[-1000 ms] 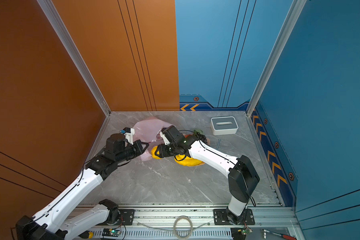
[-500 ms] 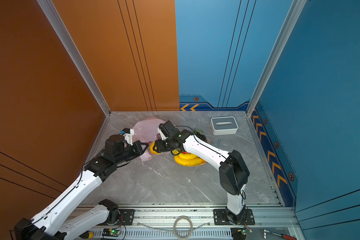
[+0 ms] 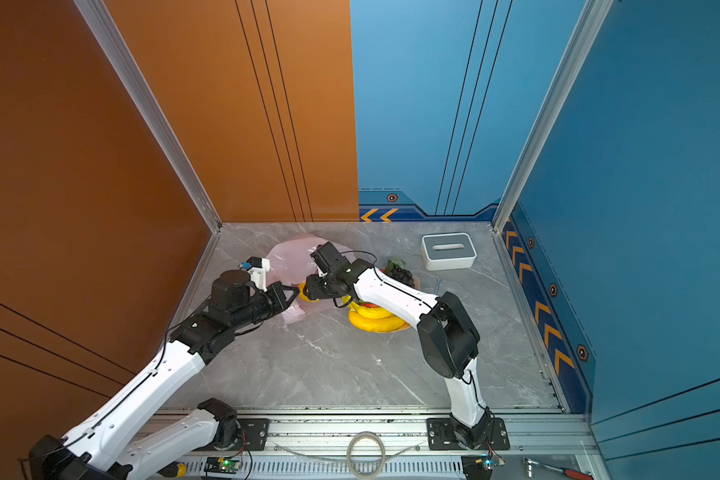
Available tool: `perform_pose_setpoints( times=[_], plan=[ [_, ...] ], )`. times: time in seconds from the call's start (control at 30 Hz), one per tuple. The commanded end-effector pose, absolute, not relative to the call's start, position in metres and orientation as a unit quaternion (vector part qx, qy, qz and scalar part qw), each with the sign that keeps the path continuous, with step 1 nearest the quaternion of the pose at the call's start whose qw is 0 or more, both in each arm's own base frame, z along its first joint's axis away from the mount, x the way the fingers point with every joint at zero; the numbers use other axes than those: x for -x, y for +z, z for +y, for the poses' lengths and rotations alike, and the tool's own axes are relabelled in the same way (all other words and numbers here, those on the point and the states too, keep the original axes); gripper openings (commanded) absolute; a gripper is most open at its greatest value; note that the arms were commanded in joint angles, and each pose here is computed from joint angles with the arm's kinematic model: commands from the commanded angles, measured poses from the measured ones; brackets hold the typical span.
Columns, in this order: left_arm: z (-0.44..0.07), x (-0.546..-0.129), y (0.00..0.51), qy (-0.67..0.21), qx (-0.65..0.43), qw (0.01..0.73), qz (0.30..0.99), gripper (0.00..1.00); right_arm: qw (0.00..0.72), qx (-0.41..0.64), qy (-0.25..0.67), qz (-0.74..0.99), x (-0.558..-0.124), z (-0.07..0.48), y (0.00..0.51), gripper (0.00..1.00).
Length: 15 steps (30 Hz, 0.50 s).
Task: Place the fruits into the plastic bag
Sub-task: 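Push the yellow fruit deep into the pink bag with the right gripper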
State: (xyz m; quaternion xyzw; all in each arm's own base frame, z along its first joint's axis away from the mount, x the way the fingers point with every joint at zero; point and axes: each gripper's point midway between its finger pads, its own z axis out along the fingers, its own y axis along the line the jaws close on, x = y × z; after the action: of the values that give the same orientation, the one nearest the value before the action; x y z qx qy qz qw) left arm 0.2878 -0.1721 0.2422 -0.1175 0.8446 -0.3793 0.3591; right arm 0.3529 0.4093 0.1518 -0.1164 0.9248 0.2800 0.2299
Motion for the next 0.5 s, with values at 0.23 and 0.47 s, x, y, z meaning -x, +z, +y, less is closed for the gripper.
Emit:
perform_pose_setpoints(
  times=[0.23, 0.47],
  plan=[
    [-0.179, -0.285, 0.239, -0.390, 0.112, 0.355, 0.842, 0.00, 0.290, -0.077, 0.404, 0.864, -0.393, 0.415, 0.154, 0.54],
    [-0.185, -0.283, 0.236, -0.393, 0.107, 0.350, 0.843, 0.00, 0.278, -0.139, 0.467, 0.828, -0.406, 0.426, 0.153, 0.54]
  ],
)
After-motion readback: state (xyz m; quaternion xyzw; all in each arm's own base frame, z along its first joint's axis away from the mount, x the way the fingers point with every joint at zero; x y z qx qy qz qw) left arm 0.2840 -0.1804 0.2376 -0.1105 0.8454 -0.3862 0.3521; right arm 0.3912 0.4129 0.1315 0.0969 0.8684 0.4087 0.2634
